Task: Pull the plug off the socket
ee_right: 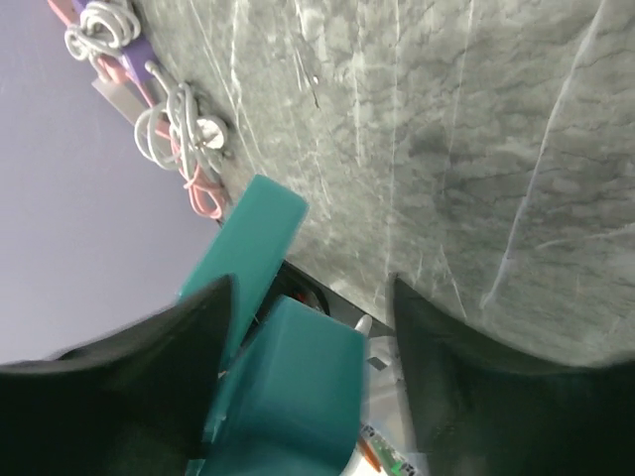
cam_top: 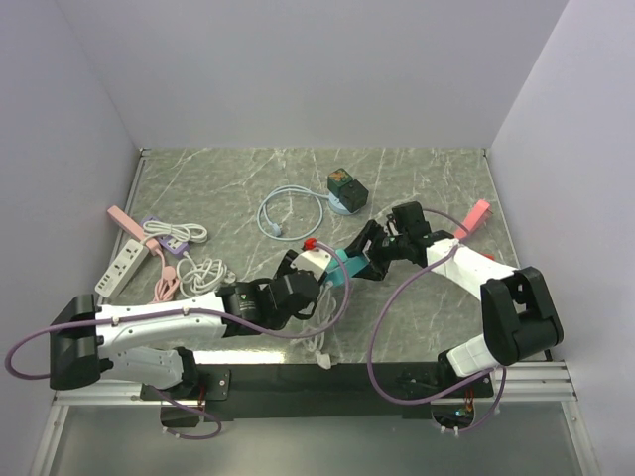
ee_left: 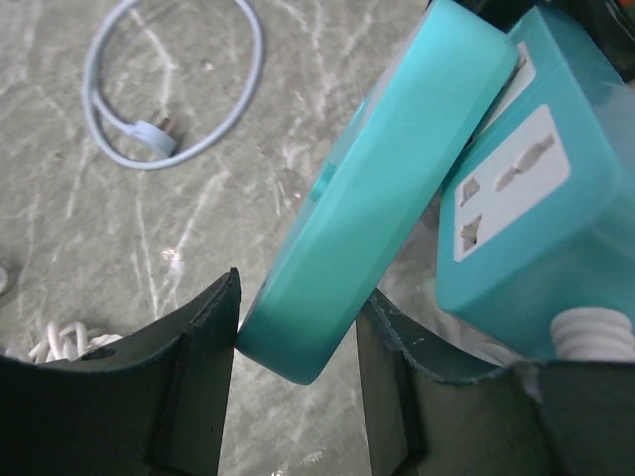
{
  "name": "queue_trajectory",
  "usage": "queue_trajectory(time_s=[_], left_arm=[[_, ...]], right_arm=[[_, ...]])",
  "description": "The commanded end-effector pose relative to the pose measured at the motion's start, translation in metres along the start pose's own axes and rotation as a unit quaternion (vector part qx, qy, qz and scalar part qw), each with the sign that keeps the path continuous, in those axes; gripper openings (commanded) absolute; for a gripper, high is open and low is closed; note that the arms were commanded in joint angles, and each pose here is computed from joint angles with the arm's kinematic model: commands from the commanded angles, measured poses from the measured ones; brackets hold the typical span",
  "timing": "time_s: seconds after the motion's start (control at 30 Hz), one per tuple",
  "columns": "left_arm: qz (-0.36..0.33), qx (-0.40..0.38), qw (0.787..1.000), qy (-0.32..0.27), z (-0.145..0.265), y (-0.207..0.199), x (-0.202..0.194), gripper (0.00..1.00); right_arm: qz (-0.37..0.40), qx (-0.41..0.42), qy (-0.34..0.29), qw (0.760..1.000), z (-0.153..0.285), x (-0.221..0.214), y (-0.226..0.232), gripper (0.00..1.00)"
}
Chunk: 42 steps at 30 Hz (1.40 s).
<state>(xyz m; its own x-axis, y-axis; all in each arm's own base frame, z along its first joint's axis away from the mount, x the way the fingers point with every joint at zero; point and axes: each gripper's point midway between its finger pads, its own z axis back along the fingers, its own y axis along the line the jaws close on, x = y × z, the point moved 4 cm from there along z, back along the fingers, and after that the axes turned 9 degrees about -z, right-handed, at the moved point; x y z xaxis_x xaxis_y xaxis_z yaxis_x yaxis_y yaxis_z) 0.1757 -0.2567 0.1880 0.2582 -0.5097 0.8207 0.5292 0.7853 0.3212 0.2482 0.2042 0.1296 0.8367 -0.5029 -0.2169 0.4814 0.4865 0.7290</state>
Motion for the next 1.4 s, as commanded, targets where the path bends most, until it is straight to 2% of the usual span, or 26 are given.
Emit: queue_trajectory(time_s=[0.0, 0.03, 0.2, 0.5, 0.67, 0.77, 0.83, 0.87, 0.9, 0.93, 0.97, 1.03, 1.07, 1.13, 1.17, 1.2, 1.23, 1.3, 1.33, 1.37], left_arm=[[0.129, 0.178, 0.972, -0.088, 0.004, 0.05, 0.044, 0.01], [0.124, 0.179, 0.972, -0.09, 0.005, 0.048, 0.044, 0.01], [0.104, 0.168, 0.975, -0.102, 0.009, 0.036, 0.048, 0.01], [0.003, 0.172, 0.982, -0.081, 0.003, -0.01, 0.025, 0.01], [-0.006, 0.176, 0.981, -0.079, -0.001, -0.024, 0.012, 0.01], [-0.011, 0.177, 0.981, -0.078, -0.002, -0.033, 0.008, 0.01], [-0.012, 0.173, 0.981, -0.081, -0.001, -0.04, 0.007, 0.01], [-0.019, 0.173, 0.982, -0.079, -0.003, -0.045, 0.003, 0.01], [-0.017, 0.172, 0.982, -0.079, -0.004, -0.048, 0.002, 0.01], [-0.016, 0.17, 0.982, -0.08, -0.003, -0.051, 0.003, 0.01], [-0.027, 0.172, 0.982, -0.072, -0.005, -0.053, -0.001, 0.01], [-0.004, 0.163, 0.984, -0.071, -0.004, -0.057, 0.004, 0.01], [0.005, 0.155, 0.985, -0.074, -0.003, -0.059, 0.007, 0.01], [0.02, 0.132, 0.988, -0.078, 0.002, -0.058, 0.016, 0.01], [0.025, 0.11, 0.991, -0.076, 0.003, -0.061, 0.02, 0.05], [0.031, 0.1, 0.992, -0.073, 0.006, -0.062, 0.021, 0.17], [0.047, 0.085, 0.992, -0.077, 0.01, -0.06, 0.032, 0.48], [0.073, 0.033, 0.994, -0.073, 0.017, -0.069, 0.043, 0.69], [0.078, 0.018, 0.994, -0.069, 0.022, -0.067, 0.046, 0.9], [0.088, -0.002, 0.994, -0.066, 0.026, -0.069, 0.049, 0.94]], right_arm=[[-0.011, -0.025, 0.034, 0.999, 0.002, -0.015, -0.006, 0.75], [-0.019, -0.032, 0.034, 0.999, 0.001, -0.014, -0.01, 0.8], [-0.051, -0.059, 0.017, 0.997, 0.0, -0.007, -0.023, 0.85], [-0.061, -0.055, 0.036, 0.996, 0.005, -0.006, -0.016, 0.85], [-0.065, -0.031, 0.082, 0.994, 0.003, -0.014, -0.014, 0.79], [-0.061, -0.019, 0.09, 0.994, 0.005, -0.018, -0.012, 0.7], [-0.059, -0.013, 0.094, 0.994, 0.006, -0.018, -0.009, 0.69], [-0.06, -0.009, 0.096, 0.993, 0.006, -0.018, -0.007, 0.65], [-0.059, -0.004, 0.101, 0.993, 0.006, -0.019, -0.005, 0.53], [-0.054, 0.003, 0.101, 0.993, 0.007, -0.019, -0.002, 0.46], [-0.054, 0.007, 0.102, 0.993, 0.008, -0.02, -0.001, 0.25], [-0.043, 0.012, 0.104, 0.994, 0.009, -0.019, 0.001, 0.03], [-0.037, 0.011, 0.104, 0.994, 0.009, -0.019, 0.003, 0.0], [-0.027, 0.005, 0.1, 0.995, 0.009, -0.016, 0.001, 0.0], [-0.023, 0.006, 0.097, 0.995, 0.009, -0.015, 0.003, 0.0], [-0.019, 0.007, 0.095, 0.995, 0.009, -0.013, 0.003, 0.0], [-0.015, 0.01, 0.092, 0.996, 0.009, -0.011, 0.004, 0.0], [-0.01, 0.021, 0.085, 0.996, 0.01, -0.005, 0.007, 0.0], [-0.008, 0.026, 0.086, 0.996, 0.011, -0.003, 0.009, 0.0], [-0.005, 0.034, 0.086, 0.996, 0.012, -0.001, 0.011, 0.0]])
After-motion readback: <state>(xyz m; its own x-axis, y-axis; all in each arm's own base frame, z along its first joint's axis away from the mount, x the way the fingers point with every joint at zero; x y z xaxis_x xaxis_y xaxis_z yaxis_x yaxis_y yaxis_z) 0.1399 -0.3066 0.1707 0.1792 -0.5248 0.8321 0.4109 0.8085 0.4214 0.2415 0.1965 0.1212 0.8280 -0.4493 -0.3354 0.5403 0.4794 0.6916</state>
